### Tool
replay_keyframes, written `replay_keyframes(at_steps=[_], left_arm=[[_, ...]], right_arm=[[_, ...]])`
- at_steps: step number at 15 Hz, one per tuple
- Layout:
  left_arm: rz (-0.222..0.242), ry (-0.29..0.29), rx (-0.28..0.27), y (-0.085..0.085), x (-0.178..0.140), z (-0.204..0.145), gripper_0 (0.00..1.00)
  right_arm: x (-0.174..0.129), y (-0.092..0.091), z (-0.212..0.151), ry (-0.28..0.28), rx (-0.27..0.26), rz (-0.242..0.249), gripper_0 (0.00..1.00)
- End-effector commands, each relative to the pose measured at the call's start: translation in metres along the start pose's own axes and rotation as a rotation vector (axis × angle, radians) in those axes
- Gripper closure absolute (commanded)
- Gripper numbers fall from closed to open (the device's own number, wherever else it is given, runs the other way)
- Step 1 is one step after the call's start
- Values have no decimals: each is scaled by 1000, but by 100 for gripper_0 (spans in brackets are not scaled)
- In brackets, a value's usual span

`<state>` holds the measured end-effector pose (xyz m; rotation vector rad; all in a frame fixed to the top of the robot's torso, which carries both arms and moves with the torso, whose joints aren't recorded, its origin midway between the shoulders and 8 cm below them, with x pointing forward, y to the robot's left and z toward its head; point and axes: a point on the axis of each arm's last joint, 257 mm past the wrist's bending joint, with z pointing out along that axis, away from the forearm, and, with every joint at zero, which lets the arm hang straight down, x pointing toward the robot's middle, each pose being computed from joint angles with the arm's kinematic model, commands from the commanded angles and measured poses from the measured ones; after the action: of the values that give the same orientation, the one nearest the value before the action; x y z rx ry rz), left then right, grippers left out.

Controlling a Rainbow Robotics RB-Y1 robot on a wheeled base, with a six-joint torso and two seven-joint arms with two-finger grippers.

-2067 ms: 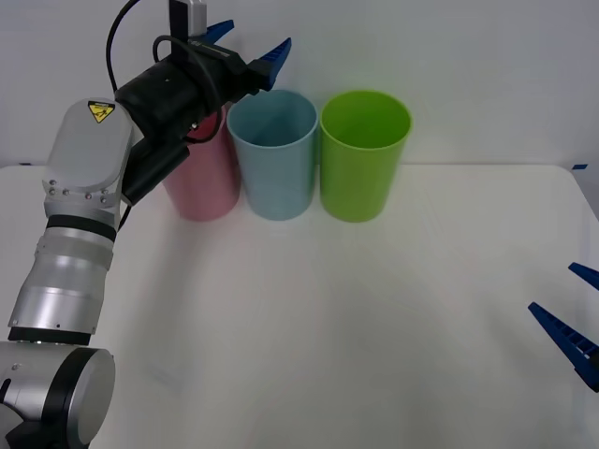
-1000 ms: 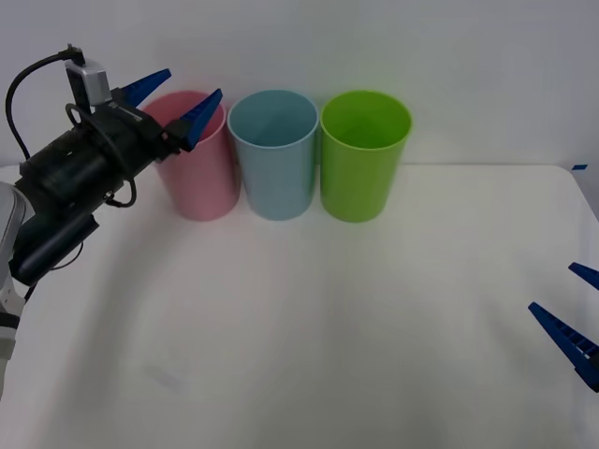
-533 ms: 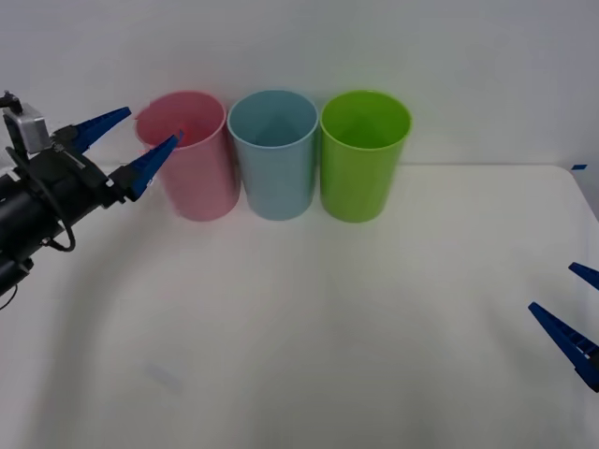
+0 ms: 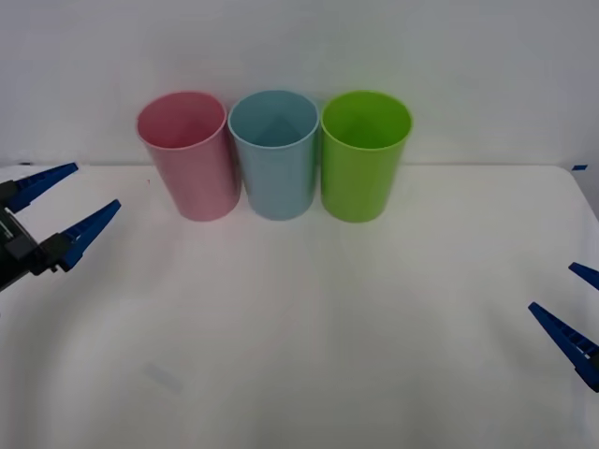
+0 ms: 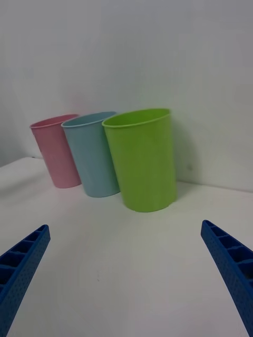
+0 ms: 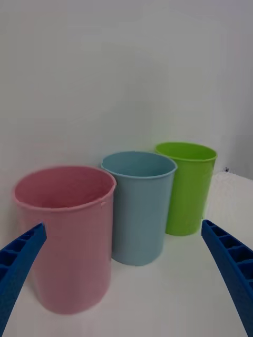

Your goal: Grasp the object on the table and drop it into the matching bin: aluminum can to the light blue bin, PET bottle to the pink bin.

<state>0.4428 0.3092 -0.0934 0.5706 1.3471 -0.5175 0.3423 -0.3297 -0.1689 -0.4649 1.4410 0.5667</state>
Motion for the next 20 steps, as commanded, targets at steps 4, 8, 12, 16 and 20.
replay_keyframes(at_steps=[4,8,12,16,20], left_arm=[[37,71,16,-16,21,-75,0],[64,157,51,-31,30,-130,0],[71,218,57,-44,39,-167,0],[31,212,44,-53,42,-181,0],[-12,204,75,-66,50,-177,0]], right_arm=[[0,0,0,0,0,0,0],[0,0,0,0,0,0,0],[0,0,0,0,0,0,0],[0,0,0,0,0,0,0],[0,0,0,0,0,0,0]])
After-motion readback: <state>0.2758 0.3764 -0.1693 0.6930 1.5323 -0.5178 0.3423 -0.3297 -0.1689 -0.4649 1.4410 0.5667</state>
